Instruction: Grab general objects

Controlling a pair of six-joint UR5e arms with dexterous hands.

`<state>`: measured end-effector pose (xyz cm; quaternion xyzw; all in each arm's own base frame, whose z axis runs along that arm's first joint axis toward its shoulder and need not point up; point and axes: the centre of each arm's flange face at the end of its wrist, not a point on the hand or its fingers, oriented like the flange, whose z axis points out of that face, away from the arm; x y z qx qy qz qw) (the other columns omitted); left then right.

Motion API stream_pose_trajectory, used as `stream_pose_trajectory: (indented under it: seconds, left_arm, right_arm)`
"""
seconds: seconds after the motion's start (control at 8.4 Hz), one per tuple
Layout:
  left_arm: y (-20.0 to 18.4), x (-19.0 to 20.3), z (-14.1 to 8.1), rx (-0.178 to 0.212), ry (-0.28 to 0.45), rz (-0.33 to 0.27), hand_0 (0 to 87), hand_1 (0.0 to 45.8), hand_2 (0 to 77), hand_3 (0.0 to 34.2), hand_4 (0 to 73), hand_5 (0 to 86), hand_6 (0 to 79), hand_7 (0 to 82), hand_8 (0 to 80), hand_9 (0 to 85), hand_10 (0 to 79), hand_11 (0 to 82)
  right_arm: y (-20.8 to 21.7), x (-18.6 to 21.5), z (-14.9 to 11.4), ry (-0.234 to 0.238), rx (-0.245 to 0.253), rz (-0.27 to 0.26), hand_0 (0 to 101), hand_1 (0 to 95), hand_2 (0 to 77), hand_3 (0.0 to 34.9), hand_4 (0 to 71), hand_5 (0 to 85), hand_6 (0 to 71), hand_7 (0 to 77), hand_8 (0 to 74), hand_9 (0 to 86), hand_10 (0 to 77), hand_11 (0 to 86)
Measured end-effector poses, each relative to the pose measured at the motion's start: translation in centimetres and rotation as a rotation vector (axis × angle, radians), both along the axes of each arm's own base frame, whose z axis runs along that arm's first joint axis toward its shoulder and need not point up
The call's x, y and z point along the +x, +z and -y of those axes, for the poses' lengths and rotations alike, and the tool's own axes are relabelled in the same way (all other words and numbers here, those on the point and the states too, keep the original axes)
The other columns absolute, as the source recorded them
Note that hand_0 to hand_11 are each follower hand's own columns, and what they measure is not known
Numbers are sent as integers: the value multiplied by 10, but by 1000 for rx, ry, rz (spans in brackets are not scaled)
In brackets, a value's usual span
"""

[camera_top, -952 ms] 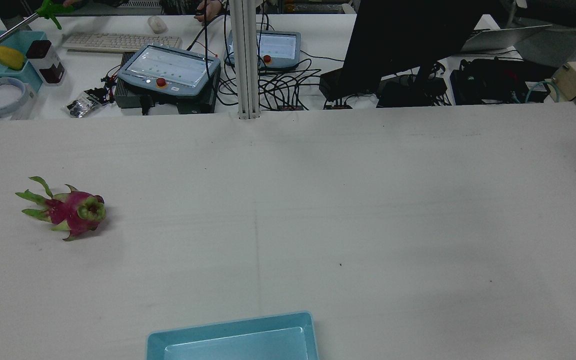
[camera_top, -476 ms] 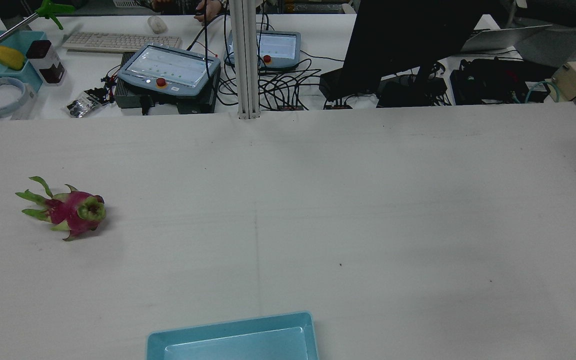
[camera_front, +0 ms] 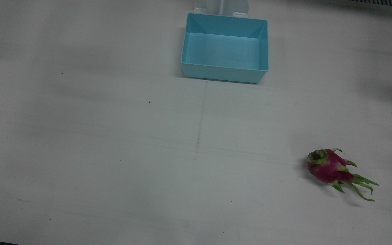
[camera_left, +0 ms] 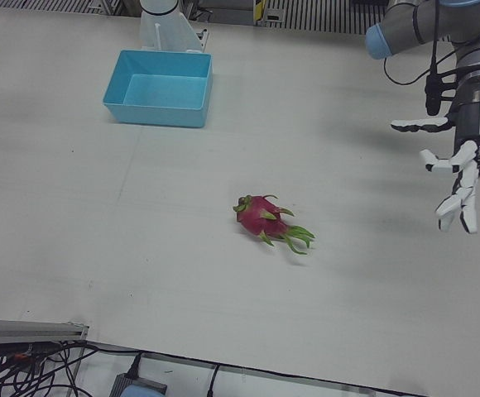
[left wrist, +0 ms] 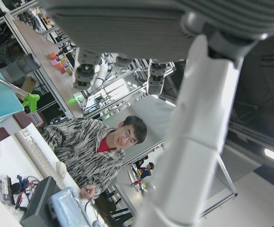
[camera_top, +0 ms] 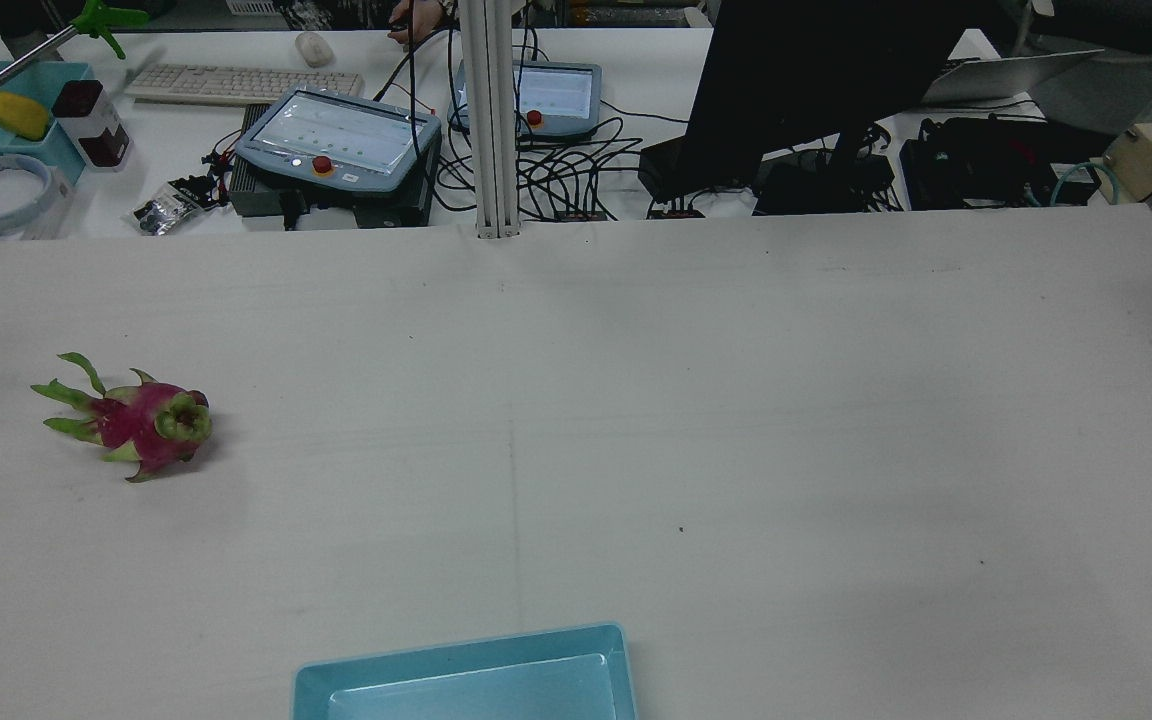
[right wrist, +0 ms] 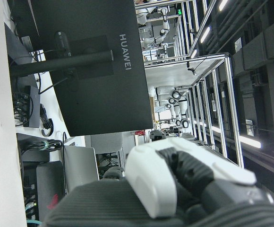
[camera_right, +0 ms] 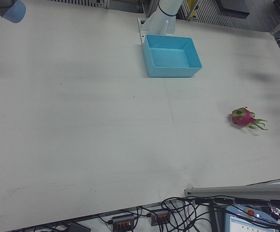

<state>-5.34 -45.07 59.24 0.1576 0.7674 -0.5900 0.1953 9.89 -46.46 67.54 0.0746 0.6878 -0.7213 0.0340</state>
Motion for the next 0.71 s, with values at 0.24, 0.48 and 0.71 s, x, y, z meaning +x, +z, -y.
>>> stream_pose_trajectory:
  seconds: [0.24,0.48,0.71]
  left_arm:
    - [-47,63,44,-29,88,159,796,0,5,229,131,698,49,202,11,22,224,5]
    - [-105,136,78,-41,176,365,797,0,5,256,114,698,38,202,11,22,224,5]
    - [-159,207,87,-38,267,565,799,0,5,288,5,698,11,180,16,22,224,5]
  right_arm:
    - [0,0,0,0,0,0,0,949,774,0,0,0,0,0,0,11,0,5]
    - [0,0,0,1,0,0,0,949,774,0,0,0,0,0,0,11,0,5]
    - [0,0,0,0,0,0,0,949,774,0,0,0,0,0,0,5,0,5]
